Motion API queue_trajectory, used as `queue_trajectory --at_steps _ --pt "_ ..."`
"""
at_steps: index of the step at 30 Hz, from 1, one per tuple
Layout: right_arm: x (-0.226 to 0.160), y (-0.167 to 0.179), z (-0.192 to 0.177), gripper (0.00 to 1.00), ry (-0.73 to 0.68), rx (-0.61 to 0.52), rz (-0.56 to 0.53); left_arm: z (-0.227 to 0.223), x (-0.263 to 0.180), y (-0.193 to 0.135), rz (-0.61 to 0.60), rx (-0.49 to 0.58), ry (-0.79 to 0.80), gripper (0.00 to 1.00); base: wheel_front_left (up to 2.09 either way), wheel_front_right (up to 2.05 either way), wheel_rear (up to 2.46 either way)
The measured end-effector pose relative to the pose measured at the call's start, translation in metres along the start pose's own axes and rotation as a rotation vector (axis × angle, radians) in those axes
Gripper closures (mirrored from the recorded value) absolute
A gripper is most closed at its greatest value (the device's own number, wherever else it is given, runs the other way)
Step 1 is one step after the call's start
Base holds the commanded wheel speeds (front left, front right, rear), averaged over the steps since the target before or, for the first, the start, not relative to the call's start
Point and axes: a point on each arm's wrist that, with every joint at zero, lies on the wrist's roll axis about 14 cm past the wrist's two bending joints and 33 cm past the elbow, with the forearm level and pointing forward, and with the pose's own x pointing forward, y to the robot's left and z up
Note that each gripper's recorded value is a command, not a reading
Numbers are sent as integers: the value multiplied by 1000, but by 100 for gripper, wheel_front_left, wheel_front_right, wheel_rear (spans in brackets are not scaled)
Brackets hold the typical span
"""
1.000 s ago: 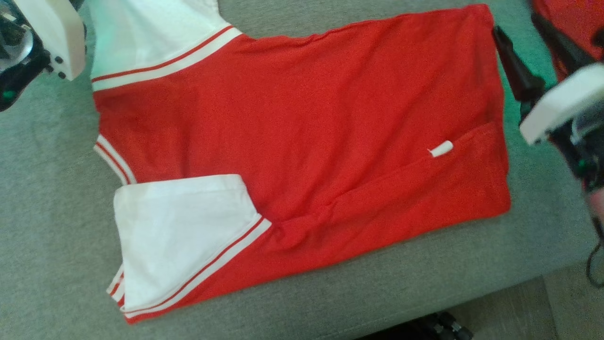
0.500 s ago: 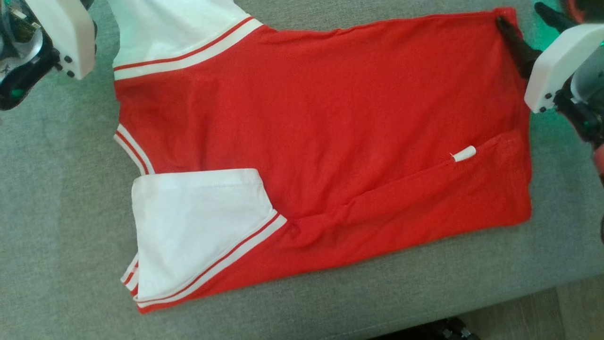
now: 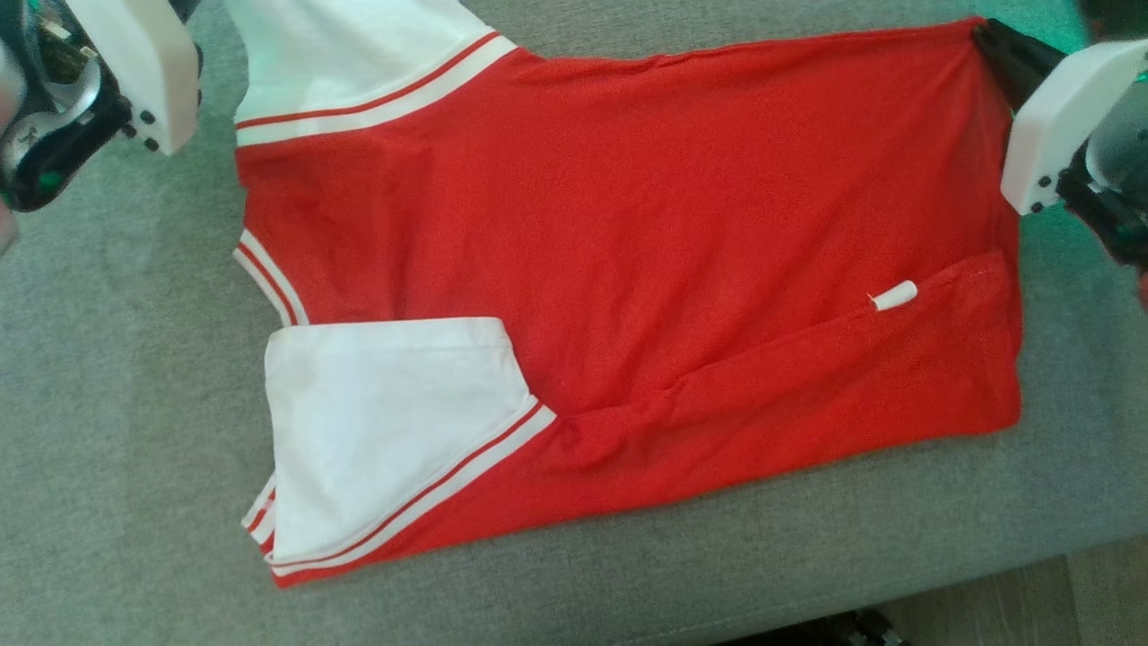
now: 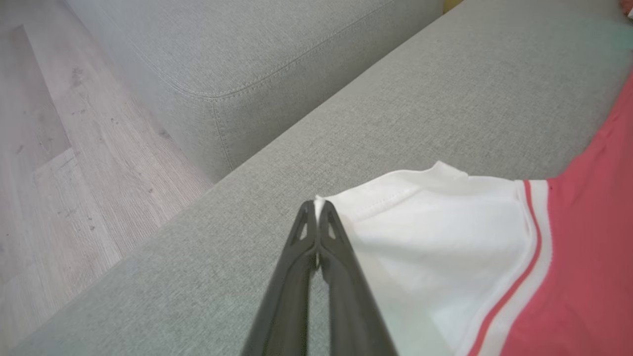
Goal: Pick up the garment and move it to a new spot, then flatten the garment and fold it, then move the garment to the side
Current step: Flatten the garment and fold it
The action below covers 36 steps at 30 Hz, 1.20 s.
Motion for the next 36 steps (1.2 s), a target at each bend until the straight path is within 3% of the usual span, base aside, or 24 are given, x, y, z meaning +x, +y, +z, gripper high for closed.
queue_trajectory --at_steps 4,16,21,27,36 --pt "1 0 4 100 -27 -14 7 4 -4 0 7 18 -29 100 0 0 0" --pt "-2 -24 126 100 -439 0 -55 69 -41 36 142 121 -377 100 0 0 0" --pt "-1 -9 121 100 -429 5 -20 71 -58 27 141 97 -410 100 0 0 0" --pt "-2 -3 80 100 -344 28 -5 51 -79 -5 88 45 -419 100 0 0 0" --pt "-15 1 62 100 -333 65 -6 23 -124 -48 36 -16 -429 100 0 0 0"
